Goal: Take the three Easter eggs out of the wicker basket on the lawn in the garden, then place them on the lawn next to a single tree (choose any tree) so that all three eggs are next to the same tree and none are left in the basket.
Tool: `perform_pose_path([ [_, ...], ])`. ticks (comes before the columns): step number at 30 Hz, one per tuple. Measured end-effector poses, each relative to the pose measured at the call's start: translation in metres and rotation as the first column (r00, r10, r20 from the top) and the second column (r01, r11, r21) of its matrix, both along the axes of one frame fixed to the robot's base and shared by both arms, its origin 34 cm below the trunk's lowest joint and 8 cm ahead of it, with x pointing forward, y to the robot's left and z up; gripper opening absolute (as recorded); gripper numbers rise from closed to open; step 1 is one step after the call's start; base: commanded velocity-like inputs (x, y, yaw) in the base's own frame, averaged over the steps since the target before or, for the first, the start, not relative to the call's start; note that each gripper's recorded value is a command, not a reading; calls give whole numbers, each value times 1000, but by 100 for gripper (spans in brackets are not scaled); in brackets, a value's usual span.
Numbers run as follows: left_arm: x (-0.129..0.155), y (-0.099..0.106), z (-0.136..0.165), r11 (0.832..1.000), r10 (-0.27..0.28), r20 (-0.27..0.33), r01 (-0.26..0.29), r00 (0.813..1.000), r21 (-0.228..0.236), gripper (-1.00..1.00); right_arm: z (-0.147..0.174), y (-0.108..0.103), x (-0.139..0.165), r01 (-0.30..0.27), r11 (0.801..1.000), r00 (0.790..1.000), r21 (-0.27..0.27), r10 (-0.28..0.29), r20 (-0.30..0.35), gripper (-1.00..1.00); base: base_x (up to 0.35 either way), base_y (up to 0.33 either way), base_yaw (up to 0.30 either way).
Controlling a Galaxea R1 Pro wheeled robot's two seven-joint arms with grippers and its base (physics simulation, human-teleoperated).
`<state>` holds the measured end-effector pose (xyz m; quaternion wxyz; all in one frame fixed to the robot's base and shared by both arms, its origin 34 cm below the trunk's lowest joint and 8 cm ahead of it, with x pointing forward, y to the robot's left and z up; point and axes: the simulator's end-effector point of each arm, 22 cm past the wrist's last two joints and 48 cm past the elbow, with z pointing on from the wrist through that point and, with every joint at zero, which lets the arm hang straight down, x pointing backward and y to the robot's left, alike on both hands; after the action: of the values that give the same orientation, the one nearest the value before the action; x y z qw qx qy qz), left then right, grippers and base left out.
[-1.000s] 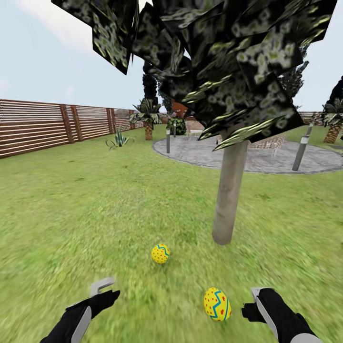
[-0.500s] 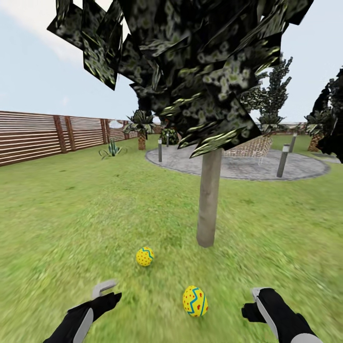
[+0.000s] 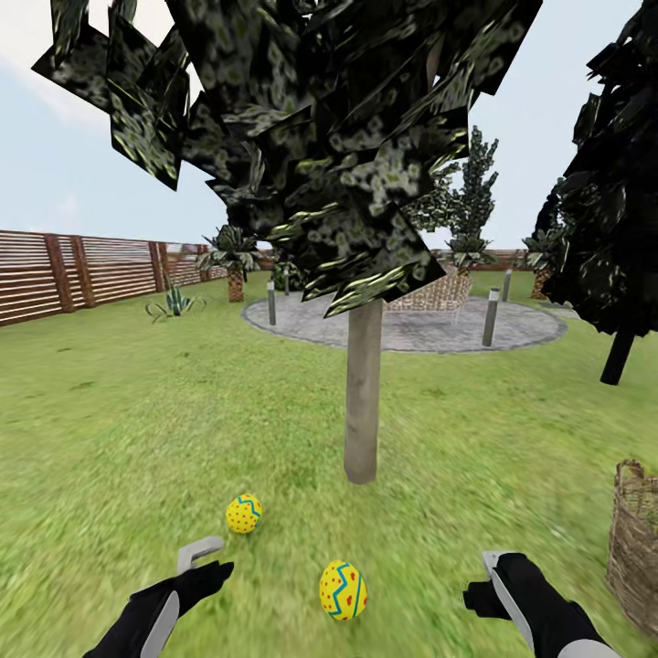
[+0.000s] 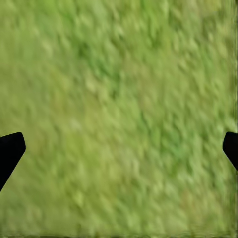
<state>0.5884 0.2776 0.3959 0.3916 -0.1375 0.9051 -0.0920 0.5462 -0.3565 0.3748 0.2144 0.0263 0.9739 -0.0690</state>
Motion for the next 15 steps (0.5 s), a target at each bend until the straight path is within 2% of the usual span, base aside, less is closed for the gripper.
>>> perform_pose_path([
  [3, 2, 0, 8, 1000, 0, 2, 0, 1000, 0, 100, 8, 0, 2, 0, 1000, 1000, 0, 0, 2, 100, -153, -90, -268],
  [8, 5, -4, 20, 1000, -5, 5, 5, 1000, -1, 100, 21, 0, 6, 0, 1000, 1000, 0, 0, 6, 100, -30, -275, -249],
  [12, 6, -9, 28, 998, -38, -2, 38, 999, 46, 100, 31, 1, 9, -1, 1000, 1000, 1, 1, 9, 100, -3, -308, -223],
  [15, 7, -15, 34, 996, -58, -5, 58, 998, 66, 100, 38, 1, 10, -1, 1000, 1000, 1, 1, 9, 100, 0, -311, -96],
])
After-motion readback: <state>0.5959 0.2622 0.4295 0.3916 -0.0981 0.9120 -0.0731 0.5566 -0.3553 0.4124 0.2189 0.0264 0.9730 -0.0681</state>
